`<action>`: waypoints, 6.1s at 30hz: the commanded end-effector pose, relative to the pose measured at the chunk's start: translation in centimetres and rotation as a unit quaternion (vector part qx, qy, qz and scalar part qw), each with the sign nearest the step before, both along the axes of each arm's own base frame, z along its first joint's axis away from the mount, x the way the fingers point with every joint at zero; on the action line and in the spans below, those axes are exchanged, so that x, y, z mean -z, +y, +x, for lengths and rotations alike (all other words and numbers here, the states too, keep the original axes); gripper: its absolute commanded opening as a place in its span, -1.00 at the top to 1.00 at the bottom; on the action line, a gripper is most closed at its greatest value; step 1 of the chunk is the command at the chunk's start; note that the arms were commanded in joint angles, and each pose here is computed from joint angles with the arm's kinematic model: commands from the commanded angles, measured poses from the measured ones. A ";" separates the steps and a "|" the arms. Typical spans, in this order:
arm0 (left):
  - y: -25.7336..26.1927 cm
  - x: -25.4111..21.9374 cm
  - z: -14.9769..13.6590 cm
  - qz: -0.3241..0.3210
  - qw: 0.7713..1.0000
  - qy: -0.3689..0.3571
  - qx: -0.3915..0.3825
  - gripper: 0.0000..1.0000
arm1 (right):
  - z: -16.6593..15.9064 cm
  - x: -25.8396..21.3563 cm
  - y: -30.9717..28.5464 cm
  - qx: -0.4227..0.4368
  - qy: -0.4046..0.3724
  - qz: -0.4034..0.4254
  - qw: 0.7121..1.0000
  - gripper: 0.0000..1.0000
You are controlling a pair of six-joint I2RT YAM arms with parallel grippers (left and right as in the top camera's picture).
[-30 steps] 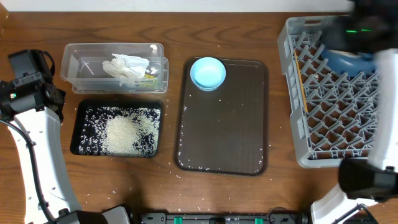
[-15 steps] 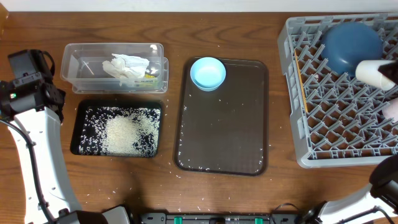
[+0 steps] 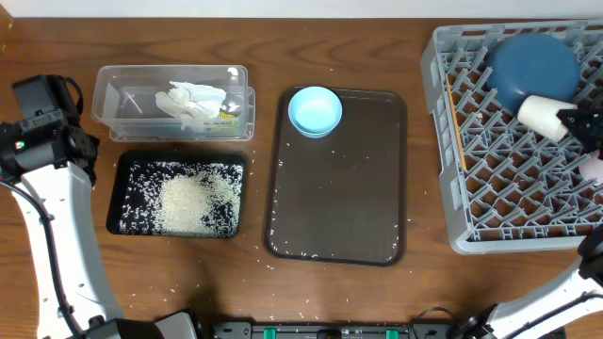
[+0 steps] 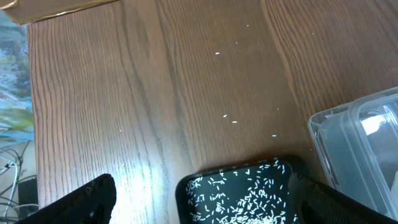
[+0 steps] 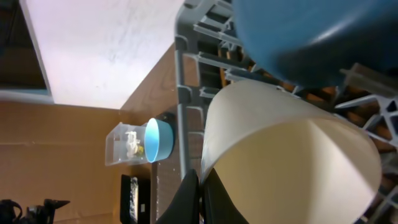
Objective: Sort waste into correct bins and load items into the dishwasher rack
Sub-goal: 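Lift the white cup with the right gripper into the dish rack, then lower the cup into the rack, release it and raise the right gripper, then reach the right gripper to the light blue bowl and grasp its rim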
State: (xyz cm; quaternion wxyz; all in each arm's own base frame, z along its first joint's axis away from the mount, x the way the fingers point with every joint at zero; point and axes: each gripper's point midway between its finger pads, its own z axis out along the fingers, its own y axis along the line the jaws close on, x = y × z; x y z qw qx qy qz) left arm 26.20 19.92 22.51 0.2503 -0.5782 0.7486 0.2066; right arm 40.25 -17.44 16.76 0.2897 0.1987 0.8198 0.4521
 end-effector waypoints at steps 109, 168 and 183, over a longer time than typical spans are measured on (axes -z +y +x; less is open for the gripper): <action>0.2 0.0 -0.1 0.002 1.000 0.007 0.002 -0.82 | -3.9 5.1 -7.7 0.273 0.355 -0.300 0.843 0.98; 0.2 0.0 -0.1 0.002 1.000 0.007 0.002 -0.82 | 4.0 10.1 48.6 -0.383 0.015 -0.521 0.763 -0.61; 0.2 0.0 -0.1 0.002 1.000 0.007 0.002 -0.82 | 1.4 12.7 48.5 -0.413 0.061 -0.533 0.736 0.91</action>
